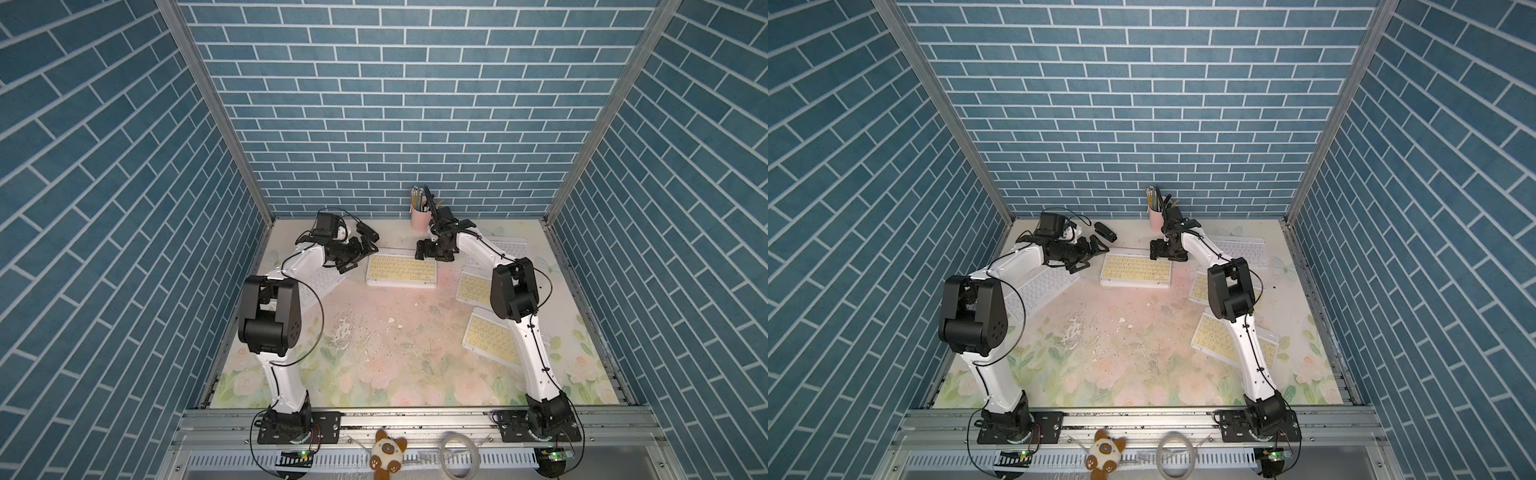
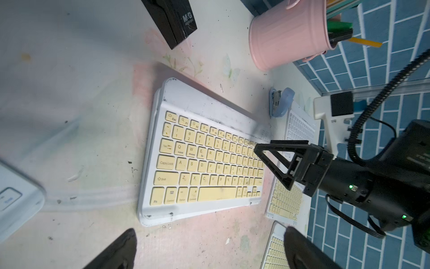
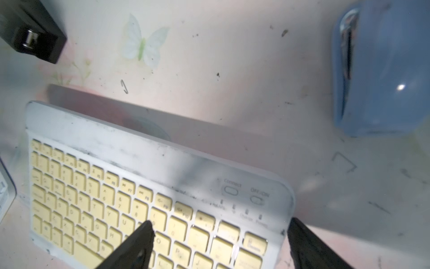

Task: Stack the numeric keypads
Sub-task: Adjust the numeric keypad.

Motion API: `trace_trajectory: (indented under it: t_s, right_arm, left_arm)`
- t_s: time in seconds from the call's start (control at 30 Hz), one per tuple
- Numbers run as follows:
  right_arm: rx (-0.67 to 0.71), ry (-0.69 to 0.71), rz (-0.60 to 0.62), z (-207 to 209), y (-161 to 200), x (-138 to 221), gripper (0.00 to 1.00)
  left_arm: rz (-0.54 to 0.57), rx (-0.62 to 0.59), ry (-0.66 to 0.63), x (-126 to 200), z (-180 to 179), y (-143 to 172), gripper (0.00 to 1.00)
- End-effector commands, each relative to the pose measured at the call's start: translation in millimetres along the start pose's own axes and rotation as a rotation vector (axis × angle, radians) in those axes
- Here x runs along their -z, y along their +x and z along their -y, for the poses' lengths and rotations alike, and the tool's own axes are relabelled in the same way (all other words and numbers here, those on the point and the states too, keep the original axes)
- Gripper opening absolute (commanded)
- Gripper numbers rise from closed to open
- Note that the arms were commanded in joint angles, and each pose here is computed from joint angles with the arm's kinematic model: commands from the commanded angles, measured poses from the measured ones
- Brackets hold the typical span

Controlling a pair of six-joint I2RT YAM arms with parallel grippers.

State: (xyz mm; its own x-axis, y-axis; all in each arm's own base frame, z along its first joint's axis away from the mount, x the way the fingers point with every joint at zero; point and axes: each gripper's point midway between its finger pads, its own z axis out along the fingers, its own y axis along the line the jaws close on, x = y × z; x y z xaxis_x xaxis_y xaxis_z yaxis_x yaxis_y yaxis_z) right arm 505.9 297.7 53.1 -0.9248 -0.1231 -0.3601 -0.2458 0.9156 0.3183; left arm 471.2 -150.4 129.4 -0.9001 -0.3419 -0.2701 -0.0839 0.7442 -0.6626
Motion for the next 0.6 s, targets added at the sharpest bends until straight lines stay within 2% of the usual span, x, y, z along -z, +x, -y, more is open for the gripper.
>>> trace_trajectory:
  t_s: [0.0,0.27,0.57]
  right_arm:
    - [0.035,-0.044,0.087,-13,-19,39,0.93]
    - [-0.006,-0.102,0.101,-15,-16,47,0.94]
    - [-0.046,-0.171,0.117,-19,0,48,0.95]
  left_arm:
    - [-0.030,-0.036,-0.066,-7,-17,-4,1.00]
    - [-0.031,-0.143,-0.029,-34,-10,-34,1.00]
    - [0.019,-0.238,0.033,-68,11,-75,0.99]
